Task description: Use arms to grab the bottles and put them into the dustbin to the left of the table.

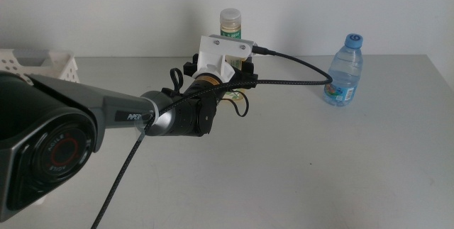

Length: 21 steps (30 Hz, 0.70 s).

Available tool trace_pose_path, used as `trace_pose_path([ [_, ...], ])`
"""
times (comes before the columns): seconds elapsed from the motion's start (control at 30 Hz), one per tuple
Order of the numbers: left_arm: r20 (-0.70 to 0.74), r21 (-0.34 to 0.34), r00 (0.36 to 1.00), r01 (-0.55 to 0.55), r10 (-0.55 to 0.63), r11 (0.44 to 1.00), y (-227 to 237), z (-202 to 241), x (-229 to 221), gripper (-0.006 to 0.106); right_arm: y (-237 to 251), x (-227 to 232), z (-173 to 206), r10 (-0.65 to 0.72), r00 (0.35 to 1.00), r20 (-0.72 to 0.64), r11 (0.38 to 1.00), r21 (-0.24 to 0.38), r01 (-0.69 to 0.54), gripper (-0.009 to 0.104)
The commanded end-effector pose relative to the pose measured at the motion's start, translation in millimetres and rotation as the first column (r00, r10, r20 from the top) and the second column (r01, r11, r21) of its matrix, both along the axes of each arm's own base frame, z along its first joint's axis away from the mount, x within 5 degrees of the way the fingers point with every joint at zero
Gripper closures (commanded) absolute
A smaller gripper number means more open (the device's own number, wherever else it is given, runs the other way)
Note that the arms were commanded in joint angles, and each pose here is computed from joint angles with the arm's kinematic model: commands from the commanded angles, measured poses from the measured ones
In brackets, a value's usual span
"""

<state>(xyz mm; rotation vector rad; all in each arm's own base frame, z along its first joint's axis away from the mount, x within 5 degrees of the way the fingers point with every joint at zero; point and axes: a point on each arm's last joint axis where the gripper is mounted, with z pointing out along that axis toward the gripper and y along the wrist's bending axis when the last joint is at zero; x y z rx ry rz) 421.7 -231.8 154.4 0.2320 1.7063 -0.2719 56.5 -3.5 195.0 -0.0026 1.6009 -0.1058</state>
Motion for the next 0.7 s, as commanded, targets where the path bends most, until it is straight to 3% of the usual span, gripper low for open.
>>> trace_pose_path([
  [0.0, 0.161, -0.074, 0.987, -0.014, 0.025, 0.997, -0.2, 43.1, 3.8, 0.008, -0.6, -2.3, 11.8, -0.009, 0.994, 0.110, 1.000, -0.026, 0.012, 0.001],
  [0.17, 0.172, -0.083, 0.984, -0.031, 0.045, 0.996, 3.0, 33.2, 7.5, 0.008, -0.6, -2.3, 11.8, -0.009, 0.994, 0.110, 1.000, -0.026, 0.012, 0.001],
  [0.37, 0.216, -0.174, 0.973, -0.039, 0.077, 0.984, 3.9, 28.8, 9.3, 0.008, -0.6, -2.3, 11.8, -0.009, 0.994, 0.110, 1.000, -0.026, 0.012, 0.001],
  [0.47, 0.221, -0.179, 0.972, -0.038, 0.078, 0.983, 2.4, 28.4, 11.9, 0.009, -0.6, -2.3, 11.8, -0.009, 0.994, 0.110, 1.000, -0.026, 0.012, 0.001],
  [0.57, 0.218, -0.179, 0.973, -0.034, 0.073, 0.983, 0.0, 29.2, 15.2, 0.014, -0.6, -2.3, 11.8, -0.009, 0.994, 0.110, 1.000, -0.026, 0.012, 0.001],
  [0.67, 0.193, -0.174, 0.979, -0.029, 0.063, 0.984, -1.7, 28.0, 16.8, 0.026, -0.6, -2.3, 11.8, -0.009, 0.994, 0.110, 1.000, -0.026, 0.012, 0.001],
])
